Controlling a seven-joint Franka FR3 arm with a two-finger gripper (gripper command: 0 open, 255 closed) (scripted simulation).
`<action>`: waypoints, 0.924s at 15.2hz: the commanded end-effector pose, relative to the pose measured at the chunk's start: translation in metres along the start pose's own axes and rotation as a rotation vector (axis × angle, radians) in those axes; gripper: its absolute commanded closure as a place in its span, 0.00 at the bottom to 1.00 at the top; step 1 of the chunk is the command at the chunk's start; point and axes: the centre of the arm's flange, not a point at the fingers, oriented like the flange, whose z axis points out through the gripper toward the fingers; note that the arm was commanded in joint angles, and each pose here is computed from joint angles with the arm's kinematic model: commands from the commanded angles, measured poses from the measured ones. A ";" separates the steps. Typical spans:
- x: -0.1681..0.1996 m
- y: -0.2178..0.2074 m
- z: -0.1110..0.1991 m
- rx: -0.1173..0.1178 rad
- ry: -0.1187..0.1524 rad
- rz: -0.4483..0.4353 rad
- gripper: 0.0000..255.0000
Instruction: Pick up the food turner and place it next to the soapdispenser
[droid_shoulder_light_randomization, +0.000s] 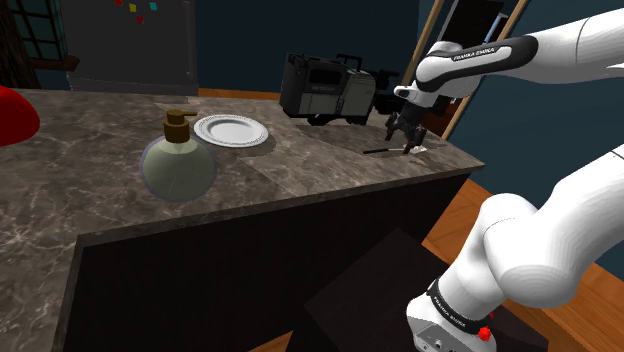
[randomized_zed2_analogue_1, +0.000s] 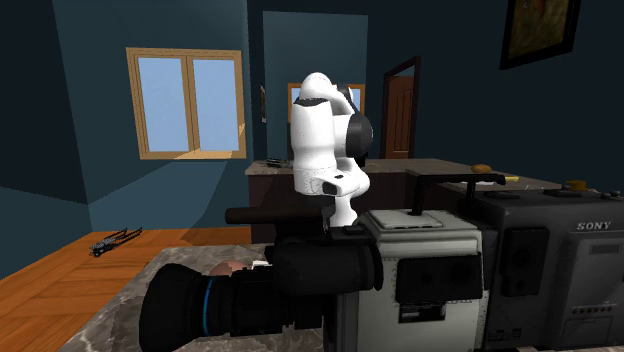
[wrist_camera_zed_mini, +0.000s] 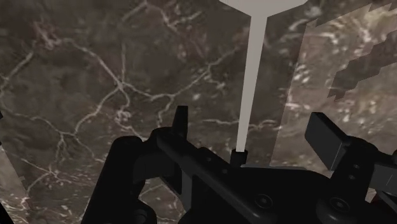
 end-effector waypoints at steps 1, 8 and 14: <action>0.000 0.000 0.000 0.000 0.000 0.000 0.00; 0.000 0.000 0.000 0.000 0.000 0.000 1.00; 0.000 0.000 0.000 0.000 0.000 0.000 1.00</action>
